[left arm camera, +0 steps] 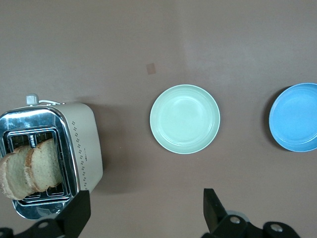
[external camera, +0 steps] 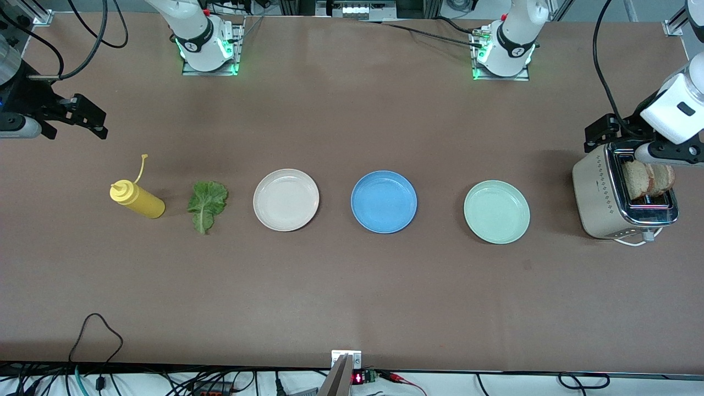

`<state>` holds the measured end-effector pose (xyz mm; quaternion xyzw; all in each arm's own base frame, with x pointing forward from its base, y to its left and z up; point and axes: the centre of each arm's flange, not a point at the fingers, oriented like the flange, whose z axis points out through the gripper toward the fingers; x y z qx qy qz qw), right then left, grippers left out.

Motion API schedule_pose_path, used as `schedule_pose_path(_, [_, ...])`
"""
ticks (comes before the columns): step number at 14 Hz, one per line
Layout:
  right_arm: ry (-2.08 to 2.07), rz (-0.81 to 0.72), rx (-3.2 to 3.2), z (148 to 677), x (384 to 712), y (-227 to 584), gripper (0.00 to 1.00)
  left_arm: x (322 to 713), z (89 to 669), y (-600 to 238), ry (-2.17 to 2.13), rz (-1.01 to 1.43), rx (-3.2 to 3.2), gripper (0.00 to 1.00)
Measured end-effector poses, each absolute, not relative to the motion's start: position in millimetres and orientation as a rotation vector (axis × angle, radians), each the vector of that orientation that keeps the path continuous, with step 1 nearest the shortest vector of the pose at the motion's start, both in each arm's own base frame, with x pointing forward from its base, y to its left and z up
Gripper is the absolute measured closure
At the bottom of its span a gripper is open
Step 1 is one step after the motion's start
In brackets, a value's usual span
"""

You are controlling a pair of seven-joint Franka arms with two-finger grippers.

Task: Make sandwich in blue plate with both arms
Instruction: 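Reach the left gripper down to a bread slice in the toaster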

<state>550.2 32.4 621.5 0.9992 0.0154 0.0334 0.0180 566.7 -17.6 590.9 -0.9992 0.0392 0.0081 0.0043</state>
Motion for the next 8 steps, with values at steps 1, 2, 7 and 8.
schedule_pose_path(1, [0.048, 0.104, 3.104, 621.5, 550.2, 32.4, 0.00, 567.3, 590.9, -17.5, 0.122, 0.026, -3.130, 0.00])
schedule_pose_path(2, [0.048, 0.104, 3.104, 621.5, 550.2, 32.4, 0.00, 567.9, 590.7, -17.5, 0.123, 0.026, -3.130, 0.00])
schedule_pose_path(7, [0.048, 0.104, 3.104, 621.5, 550.2, 32.4, 0.00, 566.9, 589.4, -17.5, 0.122, 0.050, -3.130, 0.00])
schedule_pose_path(8, [0.048, 0.104, 3.103, 621.5, 550.2, 32.4, 0.00, 566.6, 589.3, -17.4, 0.122, 0.054, -3.130, 0.00])
